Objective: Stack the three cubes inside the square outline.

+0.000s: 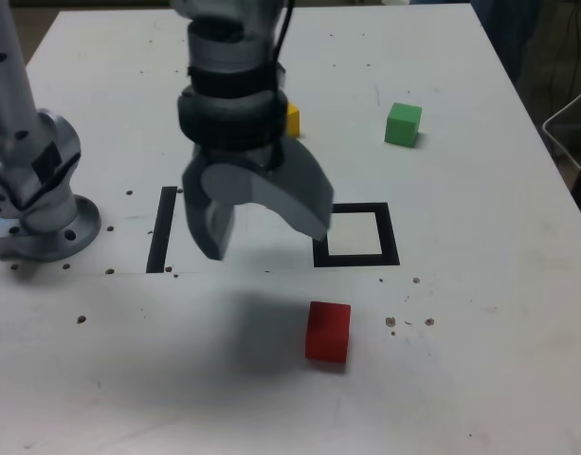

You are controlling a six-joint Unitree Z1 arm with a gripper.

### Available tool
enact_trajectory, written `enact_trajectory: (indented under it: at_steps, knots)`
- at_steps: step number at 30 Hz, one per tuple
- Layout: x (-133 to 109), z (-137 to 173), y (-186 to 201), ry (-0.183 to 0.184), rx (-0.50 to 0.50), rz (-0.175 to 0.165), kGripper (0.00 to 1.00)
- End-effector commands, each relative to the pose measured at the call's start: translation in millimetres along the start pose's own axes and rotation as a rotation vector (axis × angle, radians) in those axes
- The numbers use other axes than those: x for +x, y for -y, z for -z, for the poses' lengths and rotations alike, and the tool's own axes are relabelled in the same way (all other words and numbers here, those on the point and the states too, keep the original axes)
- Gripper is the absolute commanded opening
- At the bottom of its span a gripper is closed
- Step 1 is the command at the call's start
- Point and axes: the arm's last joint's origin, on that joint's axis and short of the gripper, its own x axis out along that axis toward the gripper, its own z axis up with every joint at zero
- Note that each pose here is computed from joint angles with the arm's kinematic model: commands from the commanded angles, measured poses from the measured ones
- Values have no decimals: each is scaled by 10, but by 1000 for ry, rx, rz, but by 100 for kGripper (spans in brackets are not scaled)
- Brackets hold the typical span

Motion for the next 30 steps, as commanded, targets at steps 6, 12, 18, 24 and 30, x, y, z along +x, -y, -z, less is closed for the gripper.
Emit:
enact_trajectory:
  at_steps: [6,12,18,24,30]
  knots:
    - [74,-212,206,-7,12,35,99]
    - [222,-393,407,-25,16,51,99]
    - [354,-497,458,-54,12,45,95]
    - [457,-565,467,-66,11,30,88]
    - [576,-653,473,-64,11,1,85]
